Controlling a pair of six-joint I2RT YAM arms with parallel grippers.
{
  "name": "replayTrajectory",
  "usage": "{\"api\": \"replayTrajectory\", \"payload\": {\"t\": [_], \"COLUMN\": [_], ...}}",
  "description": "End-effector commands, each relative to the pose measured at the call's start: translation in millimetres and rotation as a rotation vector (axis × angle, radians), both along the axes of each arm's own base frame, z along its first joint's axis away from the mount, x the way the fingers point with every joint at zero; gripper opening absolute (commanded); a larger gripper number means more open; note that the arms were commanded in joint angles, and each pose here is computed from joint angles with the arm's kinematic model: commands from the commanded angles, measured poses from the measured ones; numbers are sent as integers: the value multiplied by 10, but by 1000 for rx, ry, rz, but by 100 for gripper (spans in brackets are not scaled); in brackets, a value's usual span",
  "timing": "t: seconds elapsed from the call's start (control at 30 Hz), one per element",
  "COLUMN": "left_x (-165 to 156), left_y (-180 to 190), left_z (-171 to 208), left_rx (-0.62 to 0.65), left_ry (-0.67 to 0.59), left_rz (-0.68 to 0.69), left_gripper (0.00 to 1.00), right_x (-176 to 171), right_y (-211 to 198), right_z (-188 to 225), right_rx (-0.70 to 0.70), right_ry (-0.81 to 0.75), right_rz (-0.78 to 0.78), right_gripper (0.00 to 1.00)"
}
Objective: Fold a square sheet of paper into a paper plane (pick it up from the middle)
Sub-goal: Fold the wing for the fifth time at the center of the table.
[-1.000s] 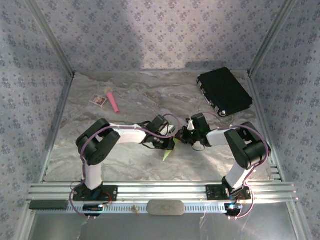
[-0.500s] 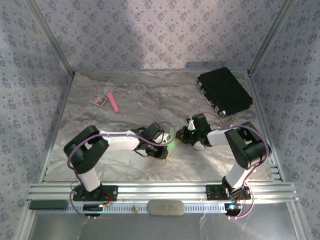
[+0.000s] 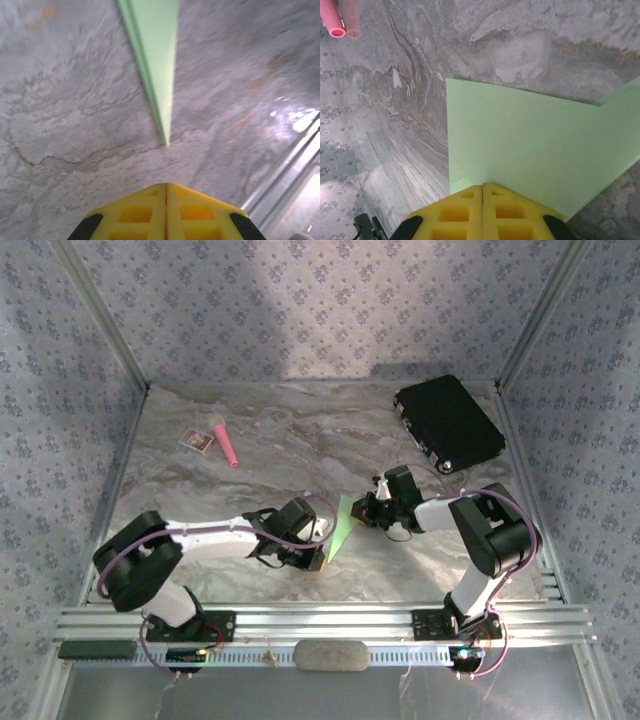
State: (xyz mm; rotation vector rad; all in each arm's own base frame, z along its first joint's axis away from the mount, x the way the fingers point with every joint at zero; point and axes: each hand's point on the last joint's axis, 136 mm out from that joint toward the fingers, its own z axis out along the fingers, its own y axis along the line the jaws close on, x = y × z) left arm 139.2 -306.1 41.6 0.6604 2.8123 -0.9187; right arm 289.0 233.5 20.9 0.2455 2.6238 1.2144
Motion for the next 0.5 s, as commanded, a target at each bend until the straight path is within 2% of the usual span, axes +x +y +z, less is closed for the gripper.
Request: {"api": "replayTrajectory", "payload": {"t": [0.0,0.23,0.47], "left_x": [238,753,890], "left_y": [-75,-474,-789], "left_z": [281,404,279], "left_rx": [-73,-174,-188], "left_ry": [-69,-75,-33], "left_rz": [54,116,82], "left_gripper": [7,4,2], "right_x": [-86,-90,-91], "right_y": [-97,-170,-181], "right_z": [-222,-286,-259], "right_rx": [-77,-87,-61], "right_ry": [56,89,86], "right_rz": [11,-8,-18], "right_gripper": [0,0,0]}}
